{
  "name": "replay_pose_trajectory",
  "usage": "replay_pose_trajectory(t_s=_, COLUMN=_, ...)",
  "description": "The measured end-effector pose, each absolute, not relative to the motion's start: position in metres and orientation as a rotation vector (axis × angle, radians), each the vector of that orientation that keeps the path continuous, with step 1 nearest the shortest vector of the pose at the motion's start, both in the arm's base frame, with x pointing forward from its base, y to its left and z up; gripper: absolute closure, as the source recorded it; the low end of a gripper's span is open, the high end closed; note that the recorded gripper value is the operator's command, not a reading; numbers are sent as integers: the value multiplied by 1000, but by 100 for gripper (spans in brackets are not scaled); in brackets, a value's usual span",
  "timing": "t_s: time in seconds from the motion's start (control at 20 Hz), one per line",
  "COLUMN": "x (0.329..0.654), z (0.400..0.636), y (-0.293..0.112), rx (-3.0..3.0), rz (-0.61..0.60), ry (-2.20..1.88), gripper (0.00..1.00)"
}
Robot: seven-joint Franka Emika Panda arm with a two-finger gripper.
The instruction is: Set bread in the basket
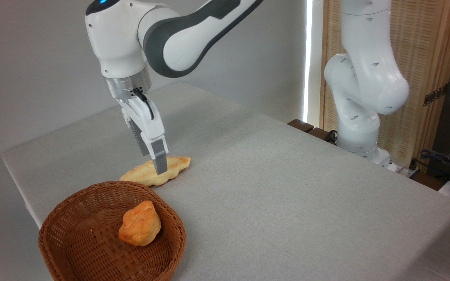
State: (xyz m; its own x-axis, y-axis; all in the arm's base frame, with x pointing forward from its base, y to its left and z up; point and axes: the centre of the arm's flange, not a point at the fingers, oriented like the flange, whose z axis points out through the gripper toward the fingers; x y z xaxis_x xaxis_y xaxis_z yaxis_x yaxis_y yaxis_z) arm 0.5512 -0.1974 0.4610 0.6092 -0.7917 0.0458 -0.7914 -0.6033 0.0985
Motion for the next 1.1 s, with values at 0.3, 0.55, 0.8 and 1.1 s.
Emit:
replay_pose_trajectory(t_s=0.3, x=549, z=432, y=-225, rx=2659, rz=-51, ry=-1433, gripper=0)
replay_pose_trajectory(t_s=0.55, x=552, z=423, y=-228, rx=2652, rz=-51, ry=-1443, gripper=0)
replay_pose_trajectory(t_s=0.8, x=555, z=411, y=-228, rx=2657, rz=-67, ry=-1451, gripper=0)
replay_pose_trajectory(t_s=1.1, x=557, z=404, y=-227, rx=2662, rz=-79, ry=-1463, gripper=54)
